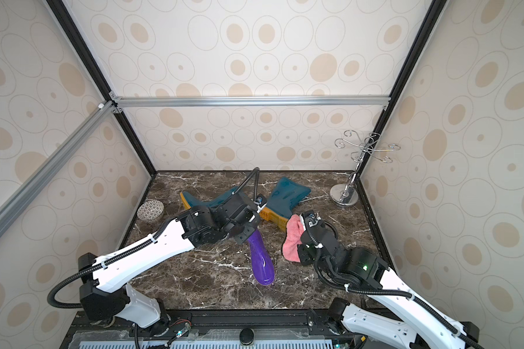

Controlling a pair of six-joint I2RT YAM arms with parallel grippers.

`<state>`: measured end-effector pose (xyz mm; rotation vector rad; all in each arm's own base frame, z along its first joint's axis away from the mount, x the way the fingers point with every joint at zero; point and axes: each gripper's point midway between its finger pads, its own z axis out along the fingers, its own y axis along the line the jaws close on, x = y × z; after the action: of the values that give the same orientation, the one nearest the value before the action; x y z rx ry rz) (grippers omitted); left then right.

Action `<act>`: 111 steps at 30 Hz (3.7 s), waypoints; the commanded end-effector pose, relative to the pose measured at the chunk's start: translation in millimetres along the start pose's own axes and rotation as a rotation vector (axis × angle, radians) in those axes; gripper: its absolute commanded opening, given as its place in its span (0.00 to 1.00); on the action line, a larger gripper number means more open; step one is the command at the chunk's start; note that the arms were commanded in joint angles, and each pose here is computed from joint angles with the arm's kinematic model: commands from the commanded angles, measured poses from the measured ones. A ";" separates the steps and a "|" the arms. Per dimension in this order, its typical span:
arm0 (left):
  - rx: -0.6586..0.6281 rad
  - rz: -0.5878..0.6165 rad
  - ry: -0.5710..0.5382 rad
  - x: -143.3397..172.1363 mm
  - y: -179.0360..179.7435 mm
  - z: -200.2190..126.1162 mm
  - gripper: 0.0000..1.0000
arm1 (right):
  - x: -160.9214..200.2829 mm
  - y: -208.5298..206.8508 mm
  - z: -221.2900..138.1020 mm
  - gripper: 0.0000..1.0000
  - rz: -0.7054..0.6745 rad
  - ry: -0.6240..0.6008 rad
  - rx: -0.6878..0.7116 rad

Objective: Wipe the rubber boots with a cloth
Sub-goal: Place the rubber boot at the center of the board, then move the rubber boot to the center of the board.

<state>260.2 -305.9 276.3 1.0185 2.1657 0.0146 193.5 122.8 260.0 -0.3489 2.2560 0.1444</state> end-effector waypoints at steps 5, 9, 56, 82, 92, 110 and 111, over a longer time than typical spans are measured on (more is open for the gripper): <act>0.023 0.001 -0.019 -9.0 -2.8 -1.8 0.12 | -0.5 -5.9 -4.4 0.00 0.018 -0.019 0.014; 0.034 -0.015 -0.033 -9.7 -3.6 -4.9 0.32 | 0.2 -6.7 -4.5 0.00 0.020 -0.020 0.015; -0.309 -0.975 -0.232 99.1 221.1 -19.6 1.00 | -35.2 12.0 -16.3 0.00 -0.018 -0.051 -0.052; -0.277 -1.285 -0.149 221.9 209.8 121.6 0.79 | -103.7 31.0 -70.4 0.00 -0.081 -0.177 -0.186; -0.301 -1.293 -0.124 218.7 213.1 144.7 0.75 | -125.4 43.2 -82.2 0.00 -0.118 -0.217 -0.239; -0.339 -1.274 -0.074 228.4 203.4 177.1 0.34 | -120.6 38.6 -81.1 0.00 -0.116 -0.215 -0.222; -0.342 -1.273 -0.075 229.7 202.9 175.9 0.30 | -121.0 38.3 -81.9 0.00 -0.116 -0.216 -0.222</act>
<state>405.3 -66.5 62.2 -0.6107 2.2809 -0.2698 199.3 171.3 401.9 -0.5549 2.0174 0.3668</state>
